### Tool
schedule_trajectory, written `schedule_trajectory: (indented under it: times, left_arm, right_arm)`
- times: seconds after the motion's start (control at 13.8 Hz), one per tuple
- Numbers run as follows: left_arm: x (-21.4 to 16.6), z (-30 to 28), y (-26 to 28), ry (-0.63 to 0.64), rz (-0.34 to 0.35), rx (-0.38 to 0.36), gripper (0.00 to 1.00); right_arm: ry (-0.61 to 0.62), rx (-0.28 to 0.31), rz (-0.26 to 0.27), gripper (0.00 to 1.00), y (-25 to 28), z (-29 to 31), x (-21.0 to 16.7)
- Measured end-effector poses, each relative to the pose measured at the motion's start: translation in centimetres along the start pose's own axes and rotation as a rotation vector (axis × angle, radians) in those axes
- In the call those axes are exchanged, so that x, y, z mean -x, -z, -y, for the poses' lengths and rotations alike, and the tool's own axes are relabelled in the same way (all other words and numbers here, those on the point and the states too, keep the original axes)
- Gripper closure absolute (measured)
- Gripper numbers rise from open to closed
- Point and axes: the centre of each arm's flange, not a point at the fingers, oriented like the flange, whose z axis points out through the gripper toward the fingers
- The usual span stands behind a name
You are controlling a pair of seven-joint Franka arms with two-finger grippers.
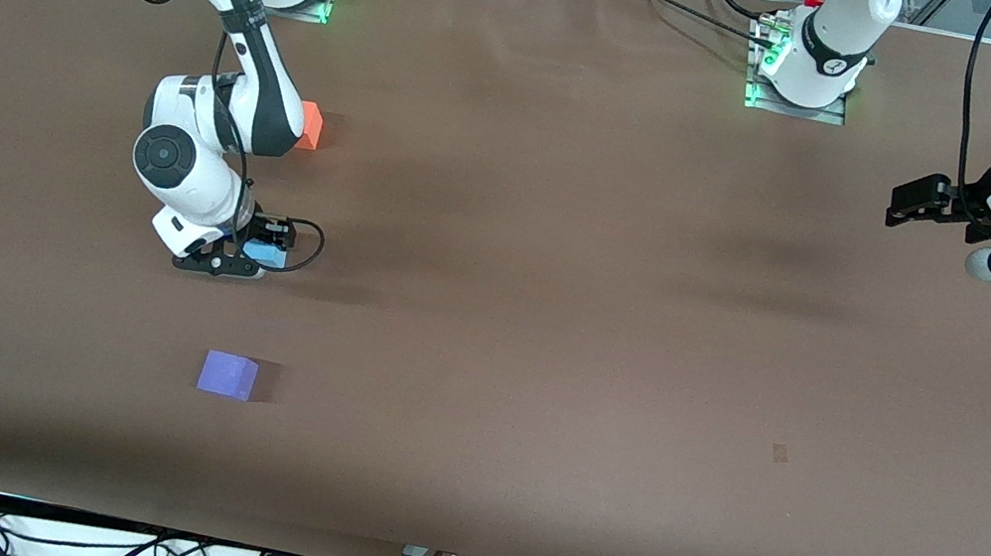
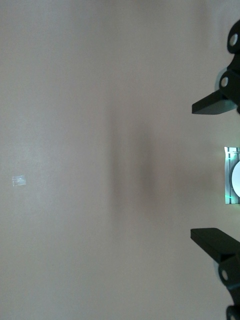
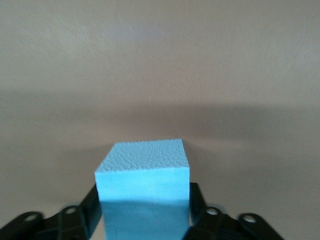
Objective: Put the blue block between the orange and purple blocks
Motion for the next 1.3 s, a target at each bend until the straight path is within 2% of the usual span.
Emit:
schedule_trajectory:
  times: [0.07,0.14,0.58,0.8,0.94,1.23,1.3]
  left_arm:
    - [0.0,0.0,0.0,0.000,0.000,0.000,0.00]
    - [0.0,0.0,0.0,-0.001,0.000,0.000,0.00]
    - [0.0,-0.2,0.1,-0.004,-0.001,0.000,0.00]
    - [0.0,-0.4,0.1,-0.007,-0.001,-0.001,0.00]
    - [0.1,-0.5,0.0,-0.009,-0.001,-0.001,0.00]
    - [0.1,-0.5,0.1,-0.010,-0.001,-0.001,0.00]
    - [0.1,-0.6,0.1,-0.010,-0.001,-0.001,0.00]
  right_arm:
    - [0.003,-0.002,0.002,0.08,1.3,0.1,-0.5]
    - [0.012,-0.003,0.013,0.01,3.0,0.3,-1.0]
    - [0.134,0.007,0.121,0.01,17.0,-3.0,-4.0]
    - [0.150,0.017,0.135,0.00,23.2,-5.1,-4.7]
    - [0.142,0.019,0.160,0.00,26.0,-6.0,-4.4]
    - [0.134,0.017,0.267,0.00,30.7,-6.2,-2.5]
    - [0.130,0.016,0.275,0.00,32.0,-6.3,-2.0]
